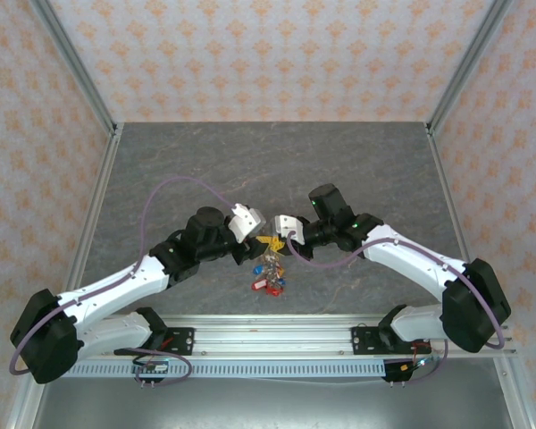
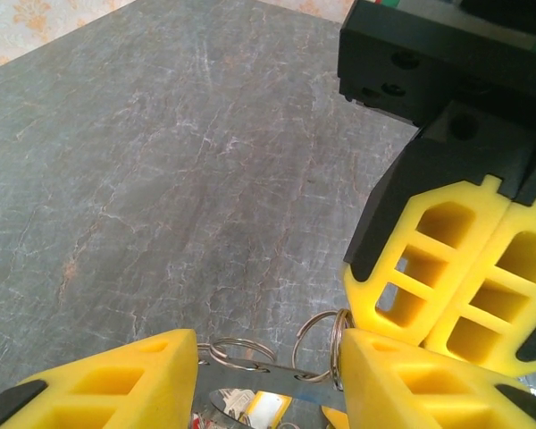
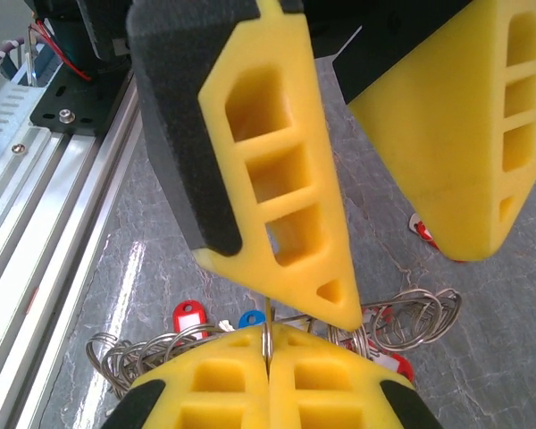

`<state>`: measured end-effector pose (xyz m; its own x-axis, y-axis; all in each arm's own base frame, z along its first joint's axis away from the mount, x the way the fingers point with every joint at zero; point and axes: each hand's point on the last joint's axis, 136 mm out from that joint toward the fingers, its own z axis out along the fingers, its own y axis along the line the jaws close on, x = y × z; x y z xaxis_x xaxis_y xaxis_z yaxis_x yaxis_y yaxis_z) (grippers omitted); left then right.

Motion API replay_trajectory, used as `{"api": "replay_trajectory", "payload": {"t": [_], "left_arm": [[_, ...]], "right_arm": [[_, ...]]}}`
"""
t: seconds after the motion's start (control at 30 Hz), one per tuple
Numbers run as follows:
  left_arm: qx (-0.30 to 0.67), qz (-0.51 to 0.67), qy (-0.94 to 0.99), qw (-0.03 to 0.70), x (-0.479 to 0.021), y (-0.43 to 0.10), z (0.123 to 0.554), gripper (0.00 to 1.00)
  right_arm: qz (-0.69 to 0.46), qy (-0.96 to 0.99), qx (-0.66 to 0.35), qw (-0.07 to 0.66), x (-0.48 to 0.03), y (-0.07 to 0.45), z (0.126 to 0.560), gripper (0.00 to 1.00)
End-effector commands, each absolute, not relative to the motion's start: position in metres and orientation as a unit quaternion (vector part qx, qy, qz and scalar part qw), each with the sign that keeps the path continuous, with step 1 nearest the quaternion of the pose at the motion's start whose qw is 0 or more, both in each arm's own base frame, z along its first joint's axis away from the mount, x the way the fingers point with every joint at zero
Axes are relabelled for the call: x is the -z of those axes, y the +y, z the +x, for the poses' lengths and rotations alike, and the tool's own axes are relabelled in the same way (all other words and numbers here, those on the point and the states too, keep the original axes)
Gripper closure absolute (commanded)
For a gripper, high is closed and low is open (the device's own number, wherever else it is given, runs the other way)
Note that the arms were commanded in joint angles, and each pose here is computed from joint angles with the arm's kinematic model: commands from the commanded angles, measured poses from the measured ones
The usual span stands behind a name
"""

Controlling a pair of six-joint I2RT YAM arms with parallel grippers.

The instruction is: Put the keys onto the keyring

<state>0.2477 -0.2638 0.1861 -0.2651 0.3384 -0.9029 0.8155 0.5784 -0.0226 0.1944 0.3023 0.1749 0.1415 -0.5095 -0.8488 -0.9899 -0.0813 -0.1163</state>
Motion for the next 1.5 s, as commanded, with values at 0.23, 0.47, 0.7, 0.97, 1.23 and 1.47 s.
{"api": "replay_trajectory", "payload": {"t": [0.23,0.47,0.7,0.97,1.23,1.47], "left_arm": [[0.211,0.329,0.767,0.509,-0.200,-0.253,0.274,0.57],[0.198,0.309,0.776,0.513,-0.200,-0.246,0.280,0.58],[0.193,0.285,0.768,0.541,-0.211,-0.232,0.277,0.57],[0.242,0.357,0.723,0.539,-0.210,-0.241,0.241,0.61],[0.274,0.441,0.676,0.523,-0.210,-0.255,0.214,0.63],[0.266,0.486,0.653,0.516,-0.206,-0.263,0.210,0.63]], "right_arm": [[-0.665,0.527,-0.357,0.390,-0.198,0.306,0.180,1.00],[-0.661,0.532,-0.351,0.396,-0.197,0.305,0.182,1.00],[-0.638,0.564,-0.348,0.392,-0.192,0.307,0.192,1.00],[-0.620,0.566,-0.356,0.410,-0.195,0.311,0.198,1.00],[-0.627,0.549,-0.368,0.413,-0.199,0.311,0.193,1.00],[-0.629,0.536,-0.379,0.417,-0.206,0.313,0.189,1.00]]}}
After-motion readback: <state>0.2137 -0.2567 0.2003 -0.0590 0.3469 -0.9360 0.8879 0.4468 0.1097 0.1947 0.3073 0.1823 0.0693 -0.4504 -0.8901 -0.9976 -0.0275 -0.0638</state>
